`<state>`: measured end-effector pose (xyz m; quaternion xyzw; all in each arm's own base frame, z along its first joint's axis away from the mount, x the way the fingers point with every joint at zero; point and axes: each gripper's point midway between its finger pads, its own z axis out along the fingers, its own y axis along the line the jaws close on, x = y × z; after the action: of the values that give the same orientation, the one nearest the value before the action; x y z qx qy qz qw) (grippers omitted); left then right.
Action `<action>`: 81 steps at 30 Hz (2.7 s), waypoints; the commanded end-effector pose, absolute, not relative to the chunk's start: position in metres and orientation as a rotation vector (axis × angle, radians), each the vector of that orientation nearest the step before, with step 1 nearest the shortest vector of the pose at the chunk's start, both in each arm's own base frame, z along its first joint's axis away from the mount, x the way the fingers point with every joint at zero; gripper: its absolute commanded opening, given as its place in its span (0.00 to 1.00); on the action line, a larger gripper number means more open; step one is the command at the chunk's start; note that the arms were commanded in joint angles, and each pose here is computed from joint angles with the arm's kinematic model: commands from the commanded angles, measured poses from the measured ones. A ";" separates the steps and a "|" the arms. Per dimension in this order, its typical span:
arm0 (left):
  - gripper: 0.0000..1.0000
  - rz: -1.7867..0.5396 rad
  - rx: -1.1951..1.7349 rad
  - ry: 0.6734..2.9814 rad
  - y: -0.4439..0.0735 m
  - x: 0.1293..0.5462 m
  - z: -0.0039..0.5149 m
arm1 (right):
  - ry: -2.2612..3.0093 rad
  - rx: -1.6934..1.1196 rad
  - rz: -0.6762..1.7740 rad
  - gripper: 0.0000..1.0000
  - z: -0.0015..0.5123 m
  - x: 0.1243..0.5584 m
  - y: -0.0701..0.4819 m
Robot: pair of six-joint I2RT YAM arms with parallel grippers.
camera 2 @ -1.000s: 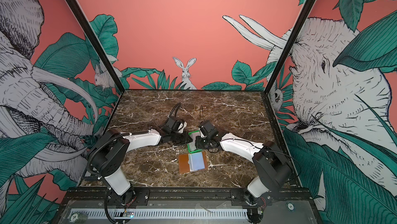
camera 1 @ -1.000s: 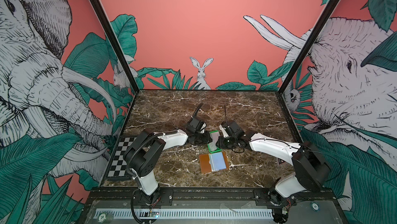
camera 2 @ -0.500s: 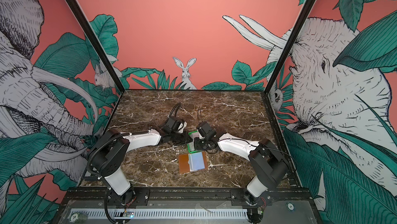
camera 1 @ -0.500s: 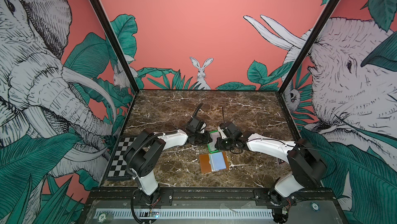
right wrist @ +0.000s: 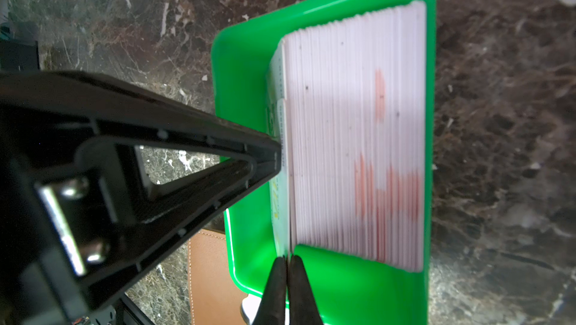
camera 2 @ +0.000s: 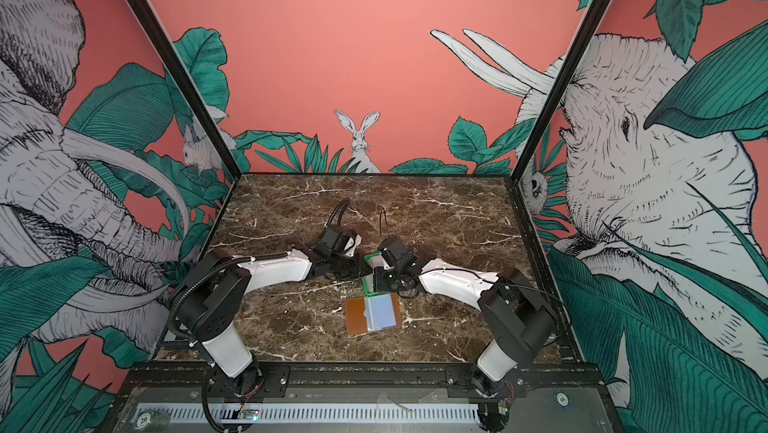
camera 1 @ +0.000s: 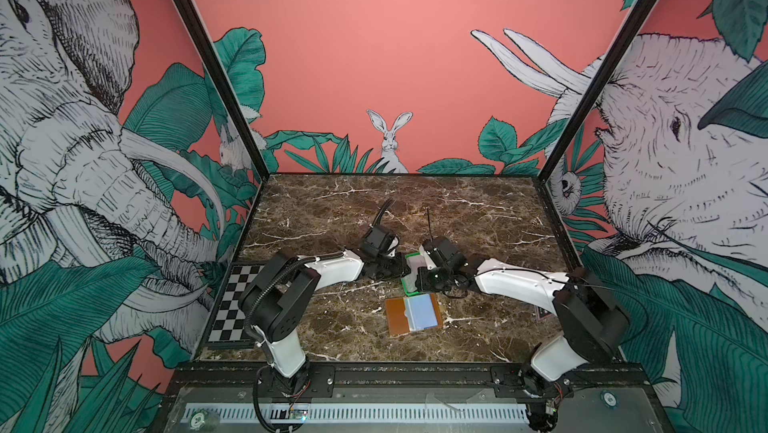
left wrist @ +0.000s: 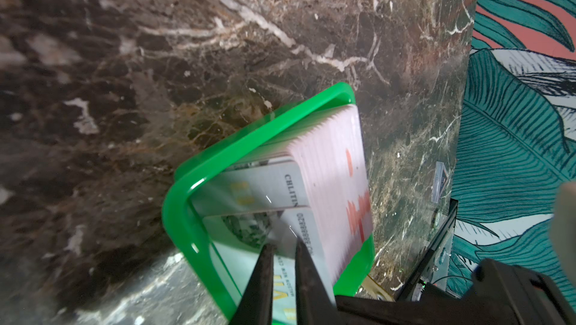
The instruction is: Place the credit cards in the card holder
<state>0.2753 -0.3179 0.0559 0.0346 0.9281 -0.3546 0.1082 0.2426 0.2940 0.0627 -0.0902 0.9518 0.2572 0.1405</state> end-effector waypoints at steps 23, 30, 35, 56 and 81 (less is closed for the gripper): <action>0.27 -1.353 0.149 2.369 -0.304 0.246 0.159 | 2.558 -0.253 0.753 0.00 0.141 0.245 0.275; 0.30 -1.463 0.187 2.225 -0.301 0.235 0.184 | 2.477 -0.229 0.874 0.00 0.180 0.243 0.261; 0.33 -1.542 0.247 2.126 -0.304 0.229 0.205 | 2.397 -0.219 1.015 0.00 0.214 0.238 0.255; 0.31 -1.822 0.370 1.931 -0.325 0.218 0.263 | 2.209 -0.215 1.320 0.00 0.287 0.212 0.251; 0.09 -1.847 0.380 1.920 -0.327 0.218 0.266 | 2.285 -0.161 1.332 0.00 0.249 0.211 0.250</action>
<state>0.2178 -0.3263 0.2458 0.1189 0.7189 -0.6536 0.2044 0.2075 0.2510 0.2470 -0.0593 0.8400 0.4870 0.2319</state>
